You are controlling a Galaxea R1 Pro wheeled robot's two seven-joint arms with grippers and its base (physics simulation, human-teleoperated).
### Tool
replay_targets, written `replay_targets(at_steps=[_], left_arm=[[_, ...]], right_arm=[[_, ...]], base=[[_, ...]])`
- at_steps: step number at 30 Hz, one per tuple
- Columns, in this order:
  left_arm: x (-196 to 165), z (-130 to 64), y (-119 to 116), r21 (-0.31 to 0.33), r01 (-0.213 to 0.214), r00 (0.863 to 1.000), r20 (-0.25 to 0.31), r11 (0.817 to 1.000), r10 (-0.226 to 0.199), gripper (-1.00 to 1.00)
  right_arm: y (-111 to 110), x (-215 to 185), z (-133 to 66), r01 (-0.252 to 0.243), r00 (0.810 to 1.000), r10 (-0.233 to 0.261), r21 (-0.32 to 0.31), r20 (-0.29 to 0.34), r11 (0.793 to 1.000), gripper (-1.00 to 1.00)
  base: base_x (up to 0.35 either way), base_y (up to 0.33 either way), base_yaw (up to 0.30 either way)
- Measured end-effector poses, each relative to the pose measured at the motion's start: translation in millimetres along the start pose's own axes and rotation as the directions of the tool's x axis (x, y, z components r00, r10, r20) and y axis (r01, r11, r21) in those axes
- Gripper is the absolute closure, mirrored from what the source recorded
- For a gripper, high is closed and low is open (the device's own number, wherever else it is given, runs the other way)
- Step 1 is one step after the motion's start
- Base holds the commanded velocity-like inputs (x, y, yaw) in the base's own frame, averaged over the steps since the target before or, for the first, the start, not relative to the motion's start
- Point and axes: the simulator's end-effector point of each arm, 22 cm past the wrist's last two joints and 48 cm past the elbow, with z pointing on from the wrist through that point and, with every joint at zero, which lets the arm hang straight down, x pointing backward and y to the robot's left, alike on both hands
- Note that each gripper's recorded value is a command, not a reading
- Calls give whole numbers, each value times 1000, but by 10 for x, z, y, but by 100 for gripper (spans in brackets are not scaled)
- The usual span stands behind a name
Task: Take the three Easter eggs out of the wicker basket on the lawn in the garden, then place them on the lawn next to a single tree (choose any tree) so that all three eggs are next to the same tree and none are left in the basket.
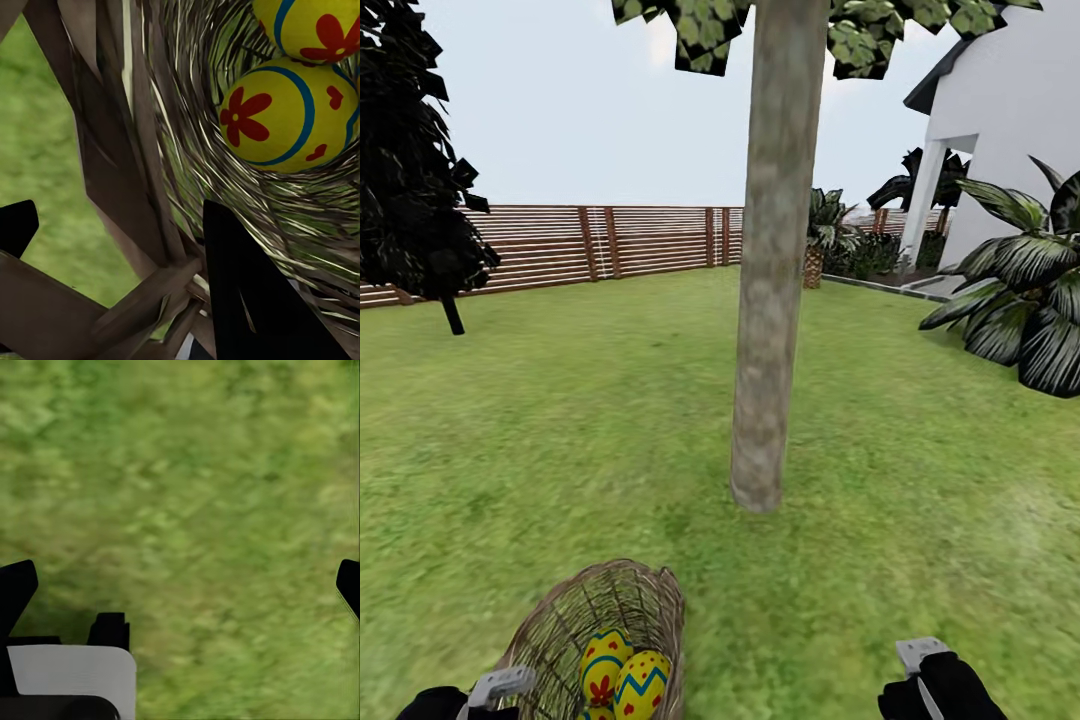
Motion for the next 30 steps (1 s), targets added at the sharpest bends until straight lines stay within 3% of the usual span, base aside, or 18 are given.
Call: replay_targets(at_steps=[7, 30], left_arm=[[-5, 3, -13, 0, -4, 1000, 1, 1000, 4, 100], [100, 392, 6, -1, -1, 1000, 1, 1000, 1, 100]], right_arm=[[-6, -3, 3, 0, 1000, 0, 1, 0, 1000, -100], [59, 108, 386, 0, 1000, 0, -1, 0, 1000, -100]], base=[[119, 0, 0], [0, 0, 0]])
